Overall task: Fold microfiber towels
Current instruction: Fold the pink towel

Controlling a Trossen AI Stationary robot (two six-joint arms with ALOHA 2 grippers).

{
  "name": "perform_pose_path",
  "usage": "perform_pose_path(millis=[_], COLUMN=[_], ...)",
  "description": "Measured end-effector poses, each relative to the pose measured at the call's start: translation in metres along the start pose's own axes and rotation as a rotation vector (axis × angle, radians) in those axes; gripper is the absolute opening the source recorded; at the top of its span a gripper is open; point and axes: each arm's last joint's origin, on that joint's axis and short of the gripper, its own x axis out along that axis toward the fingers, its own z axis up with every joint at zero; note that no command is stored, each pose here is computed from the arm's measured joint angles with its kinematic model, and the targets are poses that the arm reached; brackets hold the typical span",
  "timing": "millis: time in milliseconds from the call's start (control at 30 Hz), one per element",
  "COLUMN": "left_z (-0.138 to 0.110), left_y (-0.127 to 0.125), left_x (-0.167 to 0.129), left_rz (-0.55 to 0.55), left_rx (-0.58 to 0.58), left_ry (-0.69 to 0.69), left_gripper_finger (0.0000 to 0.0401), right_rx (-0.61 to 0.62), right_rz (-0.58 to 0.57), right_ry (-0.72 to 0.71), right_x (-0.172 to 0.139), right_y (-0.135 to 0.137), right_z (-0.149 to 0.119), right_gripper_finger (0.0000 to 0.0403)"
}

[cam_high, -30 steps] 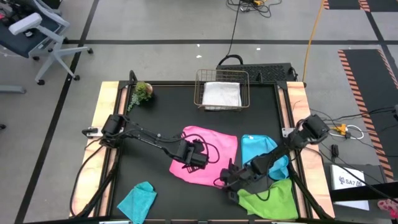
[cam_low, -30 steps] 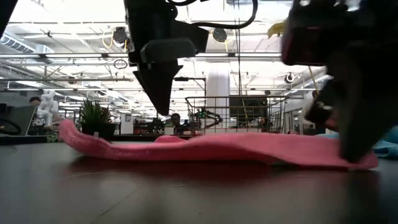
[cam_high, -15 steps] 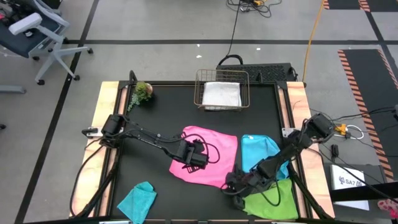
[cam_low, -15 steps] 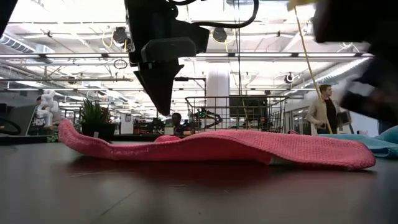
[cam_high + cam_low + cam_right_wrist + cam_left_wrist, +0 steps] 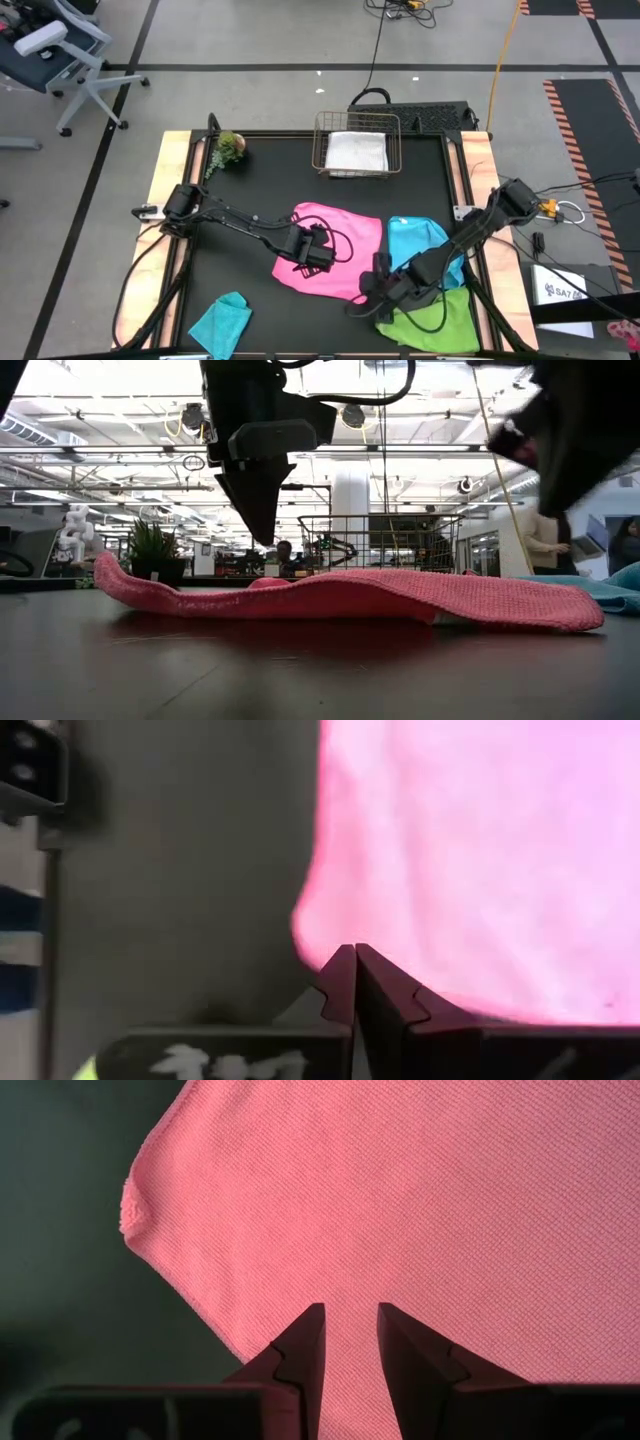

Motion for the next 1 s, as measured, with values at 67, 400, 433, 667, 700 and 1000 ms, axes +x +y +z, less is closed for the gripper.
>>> perform_pose_path(millis=[67,400,433,667,700,1000], left_z=[0.0,0.0,0.0,0.0,0.0,0.0], left_y=[0.0,0.0,0.0,0.0,0.0,0.0], left_x=[0.0,0.0,0.0,0.0,0.0,0.0], left_rz=[0.0,0.001,0.001,0.0,0.0,0.001], left_rx=[-0.001,0.008,0.011,0.016,0.016,0.026], left_ry=[0.0,0.0,0.0,0.0,0.0,0.0], left_gripper_finger=[0.0097,0.0097,0.0097,0.0097,0.0097,0.0097], right_rx=[-0.006,0.04,0.051,0.07,0.072,0.112], right_rz=[-0.009,-0.019,-0.018,-0.029,-0.032,-0.002], right_ry=[-0.006,0.01,0.009,0.011,0.014,-0.02], right_x=[-0.001,0.017,0.019,0.029,0.03,0.037], right_y=[-0.002,-0.004,-0.004,-0.004,-0.005,-0.003], right_z=[0.005,0.001,0.001,0.001,0.001,0.002], right_gripper_finger=[0.0,0.0,0.0,0.0,0.0,0.0])
